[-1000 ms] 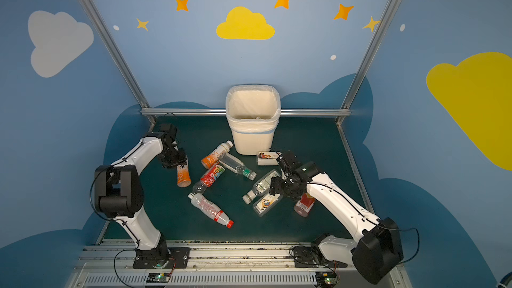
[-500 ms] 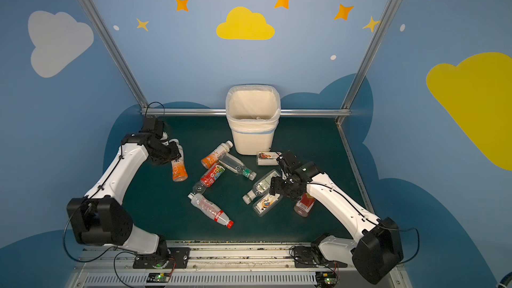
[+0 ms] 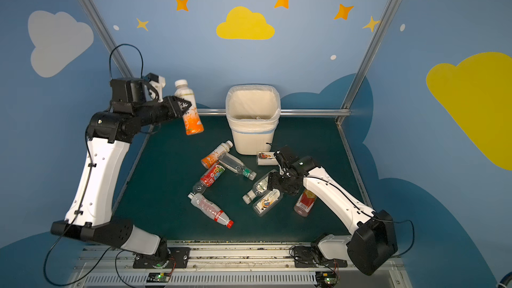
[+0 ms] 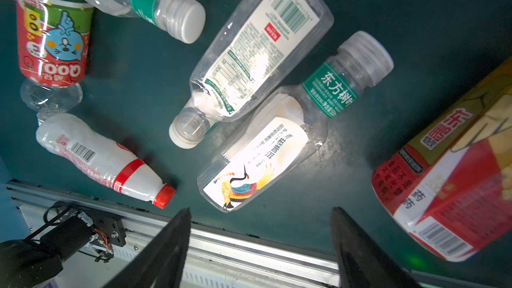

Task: Throw the plastic bottles in the bin
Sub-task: 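Lift the milk-tea bottle with the left gripper and drop it into the bin, then return the left gripper to the pile while the right gripper moves over the gold-red bottle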

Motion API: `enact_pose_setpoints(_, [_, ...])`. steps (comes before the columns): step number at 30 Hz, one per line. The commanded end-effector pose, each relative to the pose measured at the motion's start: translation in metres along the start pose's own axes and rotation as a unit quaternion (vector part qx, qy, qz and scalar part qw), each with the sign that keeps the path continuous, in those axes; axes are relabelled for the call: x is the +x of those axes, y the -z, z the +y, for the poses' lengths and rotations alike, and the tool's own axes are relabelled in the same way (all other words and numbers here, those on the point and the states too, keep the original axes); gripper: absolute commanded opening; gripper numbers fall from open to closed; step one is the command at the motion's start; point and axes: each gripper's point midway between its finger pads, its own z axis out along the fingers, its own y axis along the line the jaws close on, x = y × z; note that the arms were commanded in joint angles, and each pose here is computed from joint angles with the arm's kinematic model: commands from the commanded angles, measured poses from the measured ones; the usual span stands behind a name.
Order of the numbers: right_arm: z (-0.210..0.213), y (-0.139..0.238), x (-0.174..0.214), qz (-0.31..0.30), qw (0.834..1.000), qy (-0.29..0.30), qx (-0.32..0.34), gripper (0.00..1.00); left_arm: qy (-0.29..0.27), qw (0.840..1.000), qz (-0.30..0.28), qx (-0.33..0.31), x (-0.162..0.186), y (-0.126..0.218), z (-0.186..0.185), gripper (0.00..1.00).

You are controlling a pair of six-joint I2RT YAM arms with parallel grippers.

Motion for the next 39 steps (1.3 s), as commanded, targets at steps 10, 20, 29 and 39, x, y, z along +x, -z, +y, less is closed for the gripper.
enact_pose_setpoints(10, [-0.017,0.024,0.013,-0.023,1.000,0.001,0.014,0.80,-0.011,0.997,-0.021,0.079,-0.031,-0.075,-0.044,1.00])
enact_pose_setpoints(20, [-0.020,0.031,0.004,-0.071,0.997,0.004,0.008,0.79,-0.081,0.991,0.089,-0.063,0.063,0.014,0.007,1.00])
enact_pose_setpoints(29, [-0.023,0.022,-0.002,-0.059,0.998,-0.017,0.023,0.80,-0.062,0.963,0.178,-0.194,0.182,0.054,0.088,1.00])
enact_pose_setpoints(39, [-0.026,0.008,0.003,-0.020,0.999,-0.032,0.032,0.80,-0.137,0.936,0.232,-0.227,0.273,0.023,0.077,1.00])
